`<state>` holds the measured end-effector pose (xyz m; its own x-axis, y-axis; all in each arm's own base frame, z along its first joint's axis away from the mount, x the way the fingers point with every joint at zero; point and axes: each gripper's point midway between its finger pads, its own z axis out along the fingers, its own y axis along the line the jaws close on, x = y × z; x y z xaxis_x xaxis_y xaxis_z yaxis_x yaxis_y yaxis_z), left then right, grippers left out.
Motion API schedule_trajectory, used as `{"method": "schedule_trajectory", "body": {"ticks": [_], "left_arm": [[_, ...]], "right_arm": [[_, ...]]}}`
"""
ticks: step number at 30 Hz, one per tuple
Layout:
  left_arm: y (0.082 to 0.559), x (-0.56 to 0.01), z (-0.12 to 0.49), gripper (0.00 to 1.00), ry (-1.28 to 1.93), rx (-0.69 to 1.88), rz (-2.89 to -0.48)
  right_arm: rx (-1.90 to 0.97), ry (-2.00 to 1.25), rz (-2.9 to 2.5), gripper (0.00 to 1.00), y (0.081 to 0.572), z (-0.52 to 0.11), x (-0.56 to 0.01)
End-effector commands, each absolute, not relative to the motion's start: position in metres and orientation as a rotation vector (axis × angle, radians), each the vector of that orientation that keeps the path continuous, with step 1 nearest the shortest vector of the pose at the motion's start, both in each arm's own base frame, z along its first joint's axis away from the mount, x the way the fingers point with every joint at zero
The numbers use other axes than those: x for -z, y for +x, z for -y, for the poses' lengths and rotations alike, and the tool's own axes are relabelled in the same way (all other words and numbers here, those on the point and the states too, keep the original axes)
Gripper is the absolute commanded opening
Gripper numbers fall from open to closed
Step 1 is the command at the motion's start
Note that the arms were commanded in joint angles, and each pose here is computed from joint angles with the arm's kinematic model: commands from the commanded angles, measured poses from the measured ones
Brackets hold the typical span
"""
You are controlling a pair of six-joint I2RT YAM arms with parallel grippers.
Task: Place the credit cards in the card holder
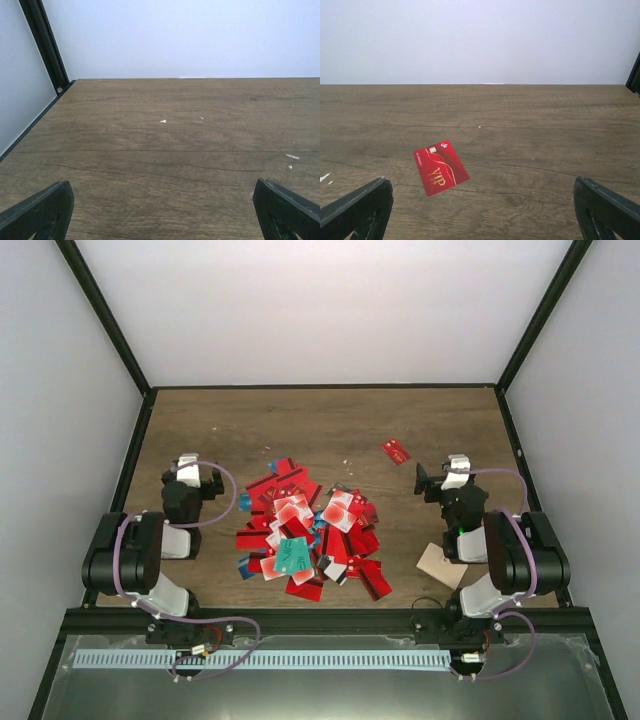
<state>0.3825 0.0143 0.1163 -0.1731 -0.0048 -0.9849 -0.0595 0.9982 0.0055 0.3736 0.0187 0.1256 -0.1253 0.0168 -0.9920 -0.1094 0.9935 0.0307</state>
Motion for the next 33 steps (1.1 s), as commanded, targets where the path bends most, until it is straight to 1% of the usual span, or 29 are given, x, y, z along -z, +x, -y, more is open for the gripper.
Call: {"method": "schedule_trajectory", "body": {"ticks": [1,12,15,18,20,22,23,28,33], "left_arm": [[0.39,-0.135,-0.016,1.0,-0.064,-0.036,-1.673],[0.389,-0.135,-0.017,1.0,-0.072,-0.041,-1.669],[0.383,-0.146,-0.033,1.0,-0.177,-0.087,-1.644],[0.376,-0.163,-0.033,0.95,-0.172,-0.095,-1.612],[0.369,-0.175,-0.036,0.95,-0.204,-0.114,-1.588],[0.361,-0.183,-0.042,1.0,-0.271,-0.109,-1.583],[0.358,-0.19,-0.043,1.0,-0.295,-0.092,-1.57],[0.353,-0.216,-0.037,1.0,-0.362,0.022,-1.574],[0.355,-0.222,-0.026,0.98,-0.444,0.161,-1.659]], "right_arm": [[-0.11,-0.079,-1.623,1.0,0.382,-0.022,-0.145],[-0.111,-0.078,-1.621,1.0,0.381,-0.022,-0.146],[-0.068,0.013,-1.599,1.0,0.378,-0.008,-0.153],[-0.032,0.058,-1.576,1.0,0.371,-0.002,-0.17],[-0.017,0.137,-1.577,1.0,0.367,0.004,-0.179],[-0.055,0.228,-1.604,1.0,0.363,0.008,-0.185],[-0.075,0.26,-1.62,1.0,0.362,0.009,-0.189],[-0.135,0.477,-1.758,1.0,0.354,0.018,-0.202],[-0.205,0.714,-1.96,1.0,0.322,0.018,-0.189]]}}
